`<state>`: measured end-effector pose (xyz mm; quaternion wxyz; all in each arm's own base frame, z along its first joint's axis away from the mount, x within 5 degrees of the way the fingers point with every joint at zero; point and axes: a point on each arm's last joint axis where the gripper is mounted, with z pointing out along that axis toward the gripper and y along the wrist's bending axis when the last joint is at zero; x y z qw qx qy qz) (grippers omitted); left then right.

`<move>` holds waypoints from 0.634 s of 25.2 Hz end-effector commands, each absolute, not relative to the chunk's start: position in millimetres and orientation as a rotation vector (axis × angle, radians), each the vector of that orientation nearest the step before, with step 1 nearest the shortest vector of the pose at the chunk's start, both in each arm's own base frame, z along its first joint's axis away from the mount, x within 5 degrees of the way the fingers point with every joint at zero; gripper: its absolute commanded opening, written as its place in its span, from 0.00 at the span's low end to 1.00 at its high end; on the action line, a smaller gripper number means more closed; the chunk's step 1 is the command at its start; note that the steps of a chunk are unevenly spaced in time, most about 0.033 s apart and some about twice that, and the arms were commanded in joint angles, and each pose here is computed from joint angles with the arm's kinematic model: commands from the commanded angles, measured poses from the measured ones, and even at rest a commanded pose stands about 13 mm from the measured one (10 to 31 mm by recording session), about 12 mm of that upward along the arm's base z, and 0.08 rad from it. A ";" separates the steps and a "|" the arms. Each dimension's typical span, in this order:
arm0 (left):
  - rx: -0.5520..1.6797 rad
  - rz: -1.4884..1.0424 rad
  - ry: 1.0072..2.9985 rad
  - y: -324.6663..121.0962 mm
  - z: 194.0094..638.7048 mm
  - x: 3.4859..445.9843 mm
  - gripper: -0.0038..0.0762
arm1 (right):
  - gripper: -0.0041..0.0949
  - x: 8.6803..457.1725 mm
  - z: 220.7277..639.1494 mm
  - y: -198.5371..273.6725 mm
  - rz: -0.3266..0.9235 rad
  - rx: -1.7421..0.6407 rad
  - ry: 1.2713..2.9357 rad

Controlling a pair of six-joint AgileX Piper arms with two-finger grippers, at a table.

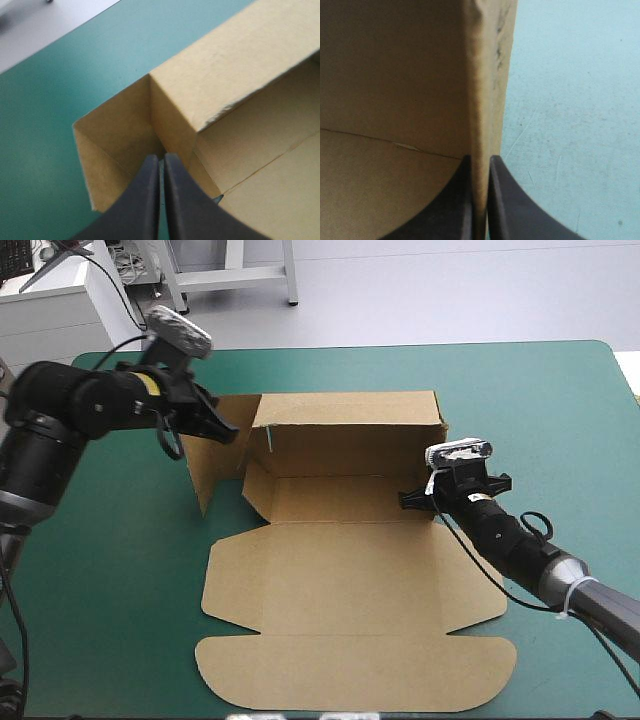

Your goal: Fold the box

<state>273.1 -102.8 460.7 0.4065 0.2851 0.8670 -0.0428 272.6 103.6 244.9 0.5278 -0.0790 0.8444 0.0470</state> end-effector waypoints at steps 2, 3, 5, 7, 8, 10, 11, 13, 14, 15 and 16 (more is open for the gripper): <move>0.422 -0.306 2.175 -45.9 476.9 273.2 0.06 | 0.04 275.6 265.7 101.2 0.091 -0.185 1.935; 0.349 -0.341 2.197 -32.4 470.6 276.5 0.06 | 0.04 275.6 265.7 101.2 0.091 -0.185 1.935; 0.231 -0.371 2.237 -7.2 457.2 280.8 0.06 | 0.04 275.6 265.5 101.1 0.096 -0.174 1.938; 0.100 -0.423 2.278 17.8 438.5 282.9 0.06 | 0.04 275.5 265.3 101.3 0.099 -0.175 1.940; 0.050 -0.443 2.292 27.3 430.3 283.0 0.06 | 0.04 275.4 265.2 101.4 0.100 -0.176 1.941; -0.040 -0.486 2.321 47.5 408.4 281.6 0.06 | 0.04 275.4 265.1 101.5 0.102 -0.178 1.943; -0.139 -0.543 2.305 64.1 389.3 280.2 0.06 | 0.03 275.4 265.1 101.5 0.102 -0.178 1.943; -0.270 -0.630 2.256 81.5 368.9 276.5 0.06 | 0.02 274.6 264.0 103.0 0.113 -0.197 1.954; -0.302 -0.672 2.238 83.1 365.0 275.7 0.06 | 0.02 274.2 263.4 103.8 0.116 -0.215 1.960; -0.309 -0.724 2.219 83.2 355.0 273.7 0.06 | 0.02 274.1 262.7 105.1 0.141 -0.256 1.983; -0.307 -0.731 2.224 82.6 350.2 272.7 0.06 | 0.02 274.7 262.9 104.6 0.146 -0.282 1.992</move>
